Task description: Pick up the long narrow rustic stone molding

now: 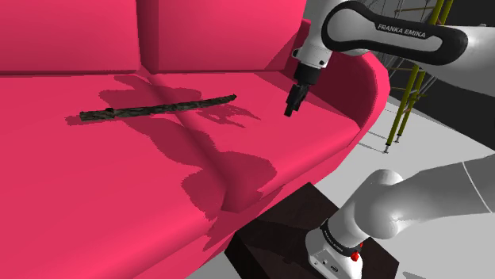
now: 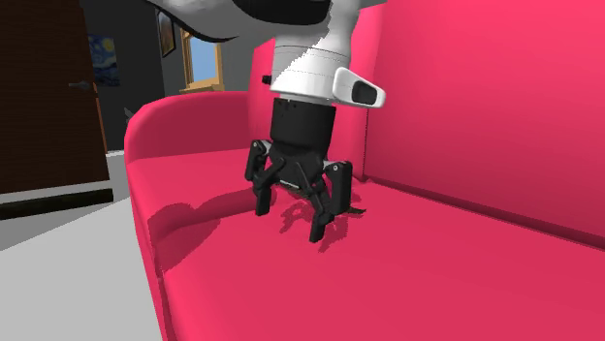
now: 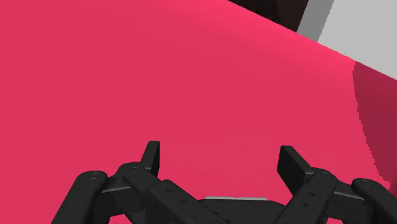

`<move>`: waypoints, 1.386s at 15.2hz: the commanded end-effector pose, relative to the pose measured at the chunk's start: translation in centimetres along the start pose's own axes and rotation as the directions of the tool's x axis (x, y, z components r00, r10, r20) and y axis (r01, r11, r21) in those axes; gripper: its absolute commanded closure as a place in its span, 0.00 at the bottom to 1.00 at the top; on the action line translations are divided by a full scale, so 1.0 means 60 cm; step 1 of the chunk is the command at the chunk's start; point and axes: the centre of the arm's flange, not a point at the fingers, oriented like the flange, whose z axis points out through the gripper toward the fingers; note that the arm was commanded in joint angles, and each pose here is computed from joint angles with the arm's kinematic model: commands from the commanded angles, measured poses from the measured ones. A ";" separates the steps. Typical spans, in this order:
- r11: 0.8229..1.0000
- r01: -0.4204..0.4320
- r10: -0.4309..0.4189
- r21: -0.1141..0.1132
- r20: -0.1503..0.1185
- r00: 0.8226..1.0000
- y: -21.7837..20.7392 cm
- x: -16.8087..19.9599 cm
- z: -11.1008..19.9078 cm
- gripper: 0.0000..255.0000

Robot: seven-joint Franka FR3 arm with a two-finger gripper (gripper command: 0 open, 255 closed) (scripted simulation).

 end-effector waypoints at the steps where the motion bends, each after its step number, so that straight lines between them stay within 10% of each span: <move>1: 0.996 0.090 -0.090 -0.014 -0.006 0.996 -0.010 0.042 -0.003 0.00; 6: 0.954 0.297 -0.298 -0.047 -0.012 0.955 -0.039 0.145 0.001 0.00; 11: 0.868 0.490 -0.493 -0.081 -0.012 0.870 -0.088 0.239 0.005 0.00; 21: 0.582 0.800 -0.808 -0.145 0.010 0.590 -0.240 0.387 0.016 0.00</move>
